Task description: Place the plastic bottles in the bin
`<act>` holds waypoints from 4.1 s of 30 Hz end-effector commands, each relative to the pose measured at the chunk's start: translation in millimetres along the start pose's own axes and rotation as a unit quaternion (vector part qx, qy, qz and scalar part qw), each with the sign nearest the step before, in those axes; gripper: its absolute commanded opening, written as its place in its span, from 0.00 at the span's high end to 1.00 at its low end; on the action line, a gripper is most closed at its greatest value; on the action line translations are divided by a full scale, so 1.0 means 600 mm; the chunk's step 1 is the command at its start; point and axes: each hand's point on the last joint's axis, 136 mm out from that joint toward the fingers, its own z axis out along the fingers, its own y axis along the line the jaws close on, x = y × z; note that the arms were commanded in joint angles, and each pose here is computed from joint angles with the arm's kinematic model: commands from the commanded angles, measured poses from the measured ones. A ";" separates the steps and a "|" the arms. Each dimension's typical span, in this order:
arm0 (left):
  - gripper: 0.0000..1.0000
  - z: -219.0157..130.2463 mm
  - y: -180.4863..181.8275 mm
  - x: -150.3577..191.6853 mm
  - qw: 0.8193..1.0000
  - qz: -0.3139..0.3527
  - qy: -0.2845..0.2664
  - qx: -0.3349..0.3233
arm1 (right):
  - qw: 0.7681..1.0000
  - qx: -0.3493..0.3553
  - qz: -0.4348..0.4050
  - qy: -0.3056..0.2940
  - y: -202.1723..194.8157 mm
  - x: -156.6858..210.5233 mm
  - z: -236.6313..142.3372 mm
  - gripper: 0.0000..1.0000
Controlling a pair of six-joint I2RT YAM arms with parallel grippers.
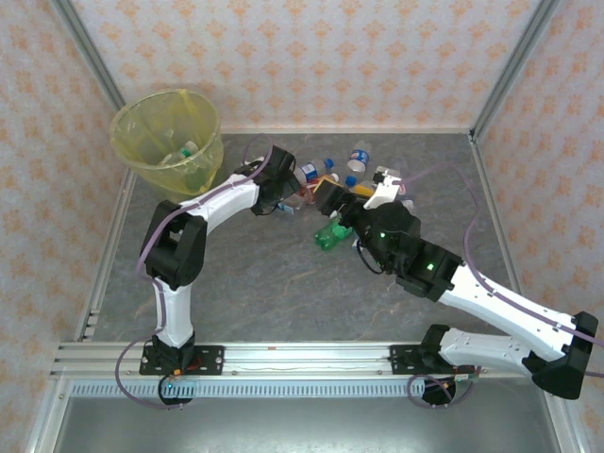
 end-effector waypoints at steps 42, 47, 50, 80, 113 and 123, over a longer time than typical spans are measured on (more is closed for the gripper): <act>0.09 0.006 0.110 0.036 0.981 0.168 0.069 -0.061 | 1.000 -0.008 -0.009 0.016 0.008 0.019 0.013 0.00; 0.13 0.019 0.082 0.024 0.979 0.185 0.079 -0.040 | 1.000 -0.009 -0.002 0.017 0.006 0.018 0.008 0.00; 0.14 0.028 0.064 0.016 0.976 0.197 0.082 -0.035 | 1.000 -0.010 0.002 0.018 0.005 0.018 0.004 0.00; 0.46 0.073 0.052 0.000 0.962 0.248 0.093 -0.064 | 1.000 -0.013 0.013 0.017 0.000 0.011 -0.010 0.00; 0.46 -0.464 -0.009 -0.257 0.958 0.147 -0.239 0.057 | 0.995 -0.081 -0.011 0.051 0.066 0.032 0.019 0.00; 0.46 -0.534 0.084 -0.338 0.945 0.092 -0.312 0.018 | 0.972 -0.221 -0.036 0.065 0.143 0.040 -0.009 0.00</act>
